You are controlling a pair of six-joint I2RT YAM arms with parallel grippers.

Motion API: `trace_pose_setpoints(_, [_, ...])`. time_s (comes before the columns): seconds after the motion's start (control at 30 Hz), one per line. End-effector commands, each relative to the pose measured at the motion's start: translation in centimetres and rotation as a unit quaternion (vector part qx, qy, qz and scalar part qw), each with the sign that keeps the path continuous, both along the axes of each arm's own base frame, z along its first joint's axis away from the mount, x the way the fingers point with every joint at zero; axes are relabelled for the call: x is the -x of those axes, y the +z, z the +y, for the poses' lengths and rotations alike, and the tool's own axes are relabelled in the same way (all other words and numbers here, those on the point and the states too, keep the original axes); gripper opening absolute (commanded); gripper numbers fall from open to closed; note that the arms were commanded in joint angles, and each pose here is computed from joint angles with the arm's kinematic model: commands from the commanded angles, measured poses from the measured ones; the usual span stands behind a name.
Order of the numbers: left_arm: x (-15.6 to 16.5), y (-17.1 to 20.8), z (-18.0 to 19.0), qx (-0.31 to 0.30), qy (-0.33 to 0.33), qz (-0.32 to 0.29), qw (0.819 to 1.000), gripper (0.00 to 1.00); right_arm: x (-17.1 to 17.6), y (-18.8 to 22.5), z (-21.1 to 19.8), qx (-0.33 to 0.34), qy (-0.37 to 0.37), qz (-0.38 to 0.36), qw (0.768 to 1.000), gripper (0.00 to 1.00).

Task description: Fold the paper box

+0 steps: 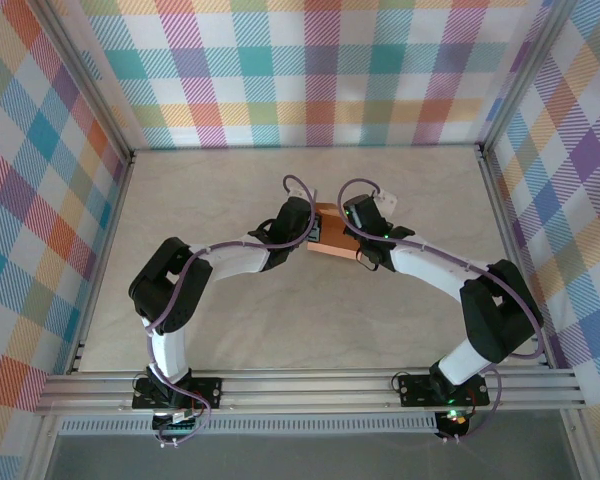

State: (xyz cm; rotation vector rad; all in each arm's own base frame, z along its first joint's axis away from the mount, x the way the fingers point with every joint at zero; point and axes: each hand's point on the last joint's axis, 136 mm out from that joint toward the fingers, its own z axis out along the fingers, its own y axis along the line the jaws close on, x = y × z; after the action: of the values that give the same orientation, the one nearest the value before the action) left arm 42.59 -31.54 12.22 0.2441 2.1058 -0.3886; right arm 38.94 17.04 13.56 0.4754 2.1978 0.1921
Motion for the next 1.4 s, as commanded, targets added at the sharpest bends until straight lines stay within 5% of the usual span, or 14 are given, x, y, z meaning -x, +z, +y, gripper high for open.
trace_pose_setpoints(0.0, [2.4,-2.1,-0.5,-0.01,-0.023,0.04,0.999,0.0,0.3,-0.6,1.0,-0.023,0.012,-0.002,1.0,0.0])
trace_pose_setpoints(0.47, [3.5,-3.2,0.1,-0.019,-0.017,0.034,0.999,0.0,2.1,-0.9,2.6,-0.005,0.125,-0.043,0.991,0.15])
trace_pose_setpoints(0.73, [3.6,-3.7,0.5,-0.039,-0.01,0.025,0.999,0.0,4.3,2.5,2.5,0.013,0.188,-0.1,0.977,0.72])
trace_pose_setpoints(0.83, [3.8,-3.9,0.5,-0.045,-0.009,0.021,0.999,0.0,5.2,4.4,1.5,0.031,0.194,-0.122,0.973,0.83])
trace_pose_setpoints(0.97, [4.0,-4.1,0.4,-0.05,-0.01,0.017,0.999,0.0,5.9,6.5,0.3,0.041,0.187,-0.137,0.972,0.87])
trace_pose_setpoints(1.37, [5.8,-3.0,0.3,-0.079,-0.028,-0.021,0.996,0.04,3.3,3.7,-0.8,-0.09,0.097,0.007,0.991,0.87])
